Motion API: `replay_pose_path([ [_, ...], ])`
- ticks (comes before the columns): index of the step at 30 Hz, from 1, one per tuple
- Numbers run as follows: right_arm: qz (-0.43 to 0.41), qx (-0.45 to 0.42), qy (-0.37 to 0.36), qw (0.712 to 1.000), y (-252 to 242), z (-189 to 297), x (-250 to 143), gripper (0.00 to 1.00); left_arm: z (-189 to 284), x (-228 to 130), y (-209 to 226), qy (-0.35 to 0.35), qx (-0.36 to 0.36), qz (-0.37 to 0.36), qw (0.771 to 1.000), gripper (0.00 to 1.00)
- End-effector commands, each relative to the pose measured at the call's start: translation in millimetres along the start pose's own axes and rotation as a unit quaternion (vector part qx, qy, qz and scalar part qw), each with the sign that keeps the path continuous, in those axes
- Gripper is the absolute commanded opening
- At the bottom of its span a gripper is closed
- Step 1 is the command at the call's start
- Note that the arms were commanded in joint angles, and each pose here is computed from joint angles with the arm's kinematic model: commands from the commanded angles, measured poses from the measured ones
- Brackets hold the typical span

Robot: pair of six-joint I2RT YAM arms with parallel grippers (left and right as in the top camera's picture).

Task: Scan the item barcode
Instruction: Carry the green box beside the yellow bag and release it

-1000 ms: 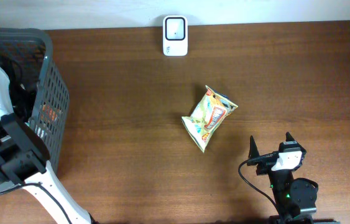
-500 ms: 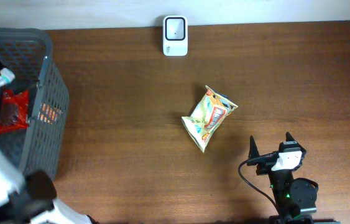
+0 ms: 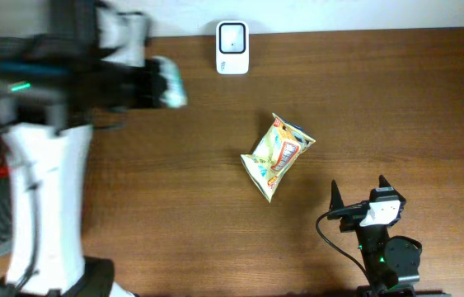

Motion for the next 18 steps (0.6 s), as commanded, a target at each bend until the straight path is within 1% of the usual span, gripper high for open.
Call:
replay_pose_path([
  [1, 0.000, -0.002, 0.003, 1.000, -0.5, -0.3, -3.2, 0.98, -67.5, -15.0, -19.1, 0.072, 0.042, -0.062, 0.995, 0.00],
  [3, 0.000, -0.002, 0.003, 1.000, -0.4, -0.3, -3.1, 0.98, -94.2, -21.8, -24.1, 0.093, 0.060, -0.080, 0.991, 0.00],
  [7, 0.000, -0.002, 0.003, 1.000, -0.4, -0.3, -3.1, 0.98, -156.2, -43.1, -22.1, 0.142, 0.128, -0.059, 0.980, 0.00],
  [13, 0.000, -0.002, 0.003, 1.000, -0.5, -0.3, -3.1, 0.99, -230.9, -80.4, -25.8, 0.231, 0.128, -0.075, 0.962, 0.00],
  [18, 0.000, -0.002, 0.003, 1.000, -0.5, -0.3, -3.1, 0.98, -281.9, -114.7, -25.7, 0.296, 0.137, -0.042, 0.945, 0.00],
])
Point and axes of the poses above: each gripper's point midway between its finger pads, its own z axis back along the fingers, its own y axis along the line the jaws close on, x = y × z, the point moved 5 cm from there along z, back along the fingers, and after that the axes turned 13 degrees about -z, right-handed, at the moved point
